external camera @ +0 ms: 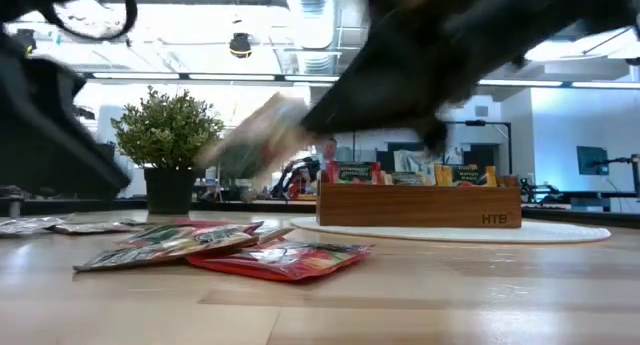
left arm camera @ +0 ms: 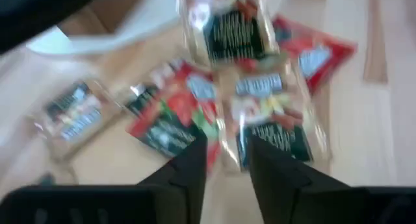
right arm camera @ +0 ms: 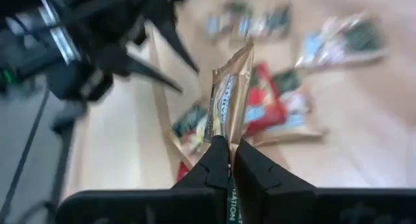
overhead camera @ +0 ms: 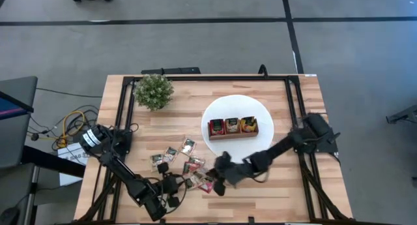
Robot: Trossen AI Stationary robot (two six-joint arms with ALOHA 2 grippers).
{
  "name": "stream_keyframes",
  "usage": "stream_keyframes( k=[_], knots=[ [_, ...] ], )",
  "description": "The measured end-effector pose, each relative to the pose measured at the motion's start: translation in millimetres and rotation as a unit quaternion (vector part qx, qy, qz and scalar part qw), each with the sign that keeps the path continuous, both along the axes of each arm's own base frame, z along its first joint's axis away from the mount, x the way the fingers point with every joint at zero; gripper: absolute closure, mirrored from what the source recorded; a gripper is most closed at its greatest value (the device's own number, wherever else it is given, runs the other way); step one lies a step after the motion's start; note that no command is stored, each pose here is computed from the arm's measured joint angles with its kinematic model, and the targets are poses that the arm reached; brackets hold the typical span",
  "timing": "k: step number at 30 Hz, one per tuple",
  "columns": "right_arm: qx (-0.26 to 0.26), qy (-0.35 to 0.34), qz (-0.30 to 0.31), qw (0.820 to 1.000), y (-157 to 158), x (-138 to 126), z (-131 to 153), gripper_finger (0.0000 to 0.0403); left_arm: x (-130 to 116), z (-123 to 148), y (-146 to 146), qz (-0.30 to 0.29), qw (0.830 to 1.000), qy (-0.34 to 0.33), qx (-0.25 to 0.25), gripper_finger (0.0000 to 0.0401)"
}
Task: Pick & Place Tea
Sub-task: Put the brown tea bag into the middle section of the wooden organizer
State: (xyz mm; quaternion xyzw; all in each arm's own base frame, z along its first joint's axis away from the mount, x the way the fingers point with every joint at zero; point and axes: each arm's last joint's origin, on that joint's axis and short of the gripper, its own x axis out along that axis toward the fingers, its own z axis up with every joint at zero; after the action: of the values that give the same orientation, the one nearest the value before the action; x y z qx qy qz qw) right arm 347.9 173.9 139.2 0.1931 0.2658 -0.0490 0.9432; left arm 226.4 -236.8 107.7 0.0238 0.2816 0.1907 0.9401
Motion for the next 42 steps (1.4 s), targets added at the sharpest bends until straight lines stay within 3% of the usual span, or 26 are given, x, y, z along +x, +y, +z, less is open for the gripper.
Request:
stream_keyframes(
  k=[4,9,12,16,21,30,35,42],
  knots=[
    [-0.033,-0.058,-0.070,0.995,11.2,-42.5,10.9,0.0398,4.0,10.2,-1.8,0.015,0.998,-0.064,0.025,0.0261],
    [-0.063,-0.155,-0.129,0.977,28.5,-87.1,12.9,0.0398,26.5,22.2,1.8,0.042,0.990,-0.131,0.035,0.0232],
    [-0.095,-0.185,-0.136,0.969,37.7,-105.5,10.9,0.0398,48.4,29.8,6.2,0.005,0.991,-0.130,0.020,0.0229],
    [-0.130,-0.210,-0.132,0.960,46.6,-117.9,14.9,0.0401,80.3,43.6,19.3,-0.124,0.984,-0.126,-0.003,0.0229],
    [-0.151,-0.232,-0.118,0.954,54.4,-123.8,25.0,0.0399,105.7,58.7,47.4,-0.107,0.977,-0.184,0.018,0.0229],
    [-0.155,-0.234,-0.114,0.953,55.4,-124.5,26.2,0.0399,121.9,78.5,63.6,-0.171,0.944,-0.277,-0.053,0.0230],
    [-0.155,-0.234,-0.114,0.953,55.0,-124.1,26.2,0.0401,121.9,79.6,63.6,-0.171,0.942,-0.282,-0.055,0.0261],
    [-0.156,-0.234,-0.114,0.953,54.0,-122.8,25.9,0.0396,122.2,78.9,64.7,-0.163,0.945,-0.279,-0.050,0.0371]
  ],
)
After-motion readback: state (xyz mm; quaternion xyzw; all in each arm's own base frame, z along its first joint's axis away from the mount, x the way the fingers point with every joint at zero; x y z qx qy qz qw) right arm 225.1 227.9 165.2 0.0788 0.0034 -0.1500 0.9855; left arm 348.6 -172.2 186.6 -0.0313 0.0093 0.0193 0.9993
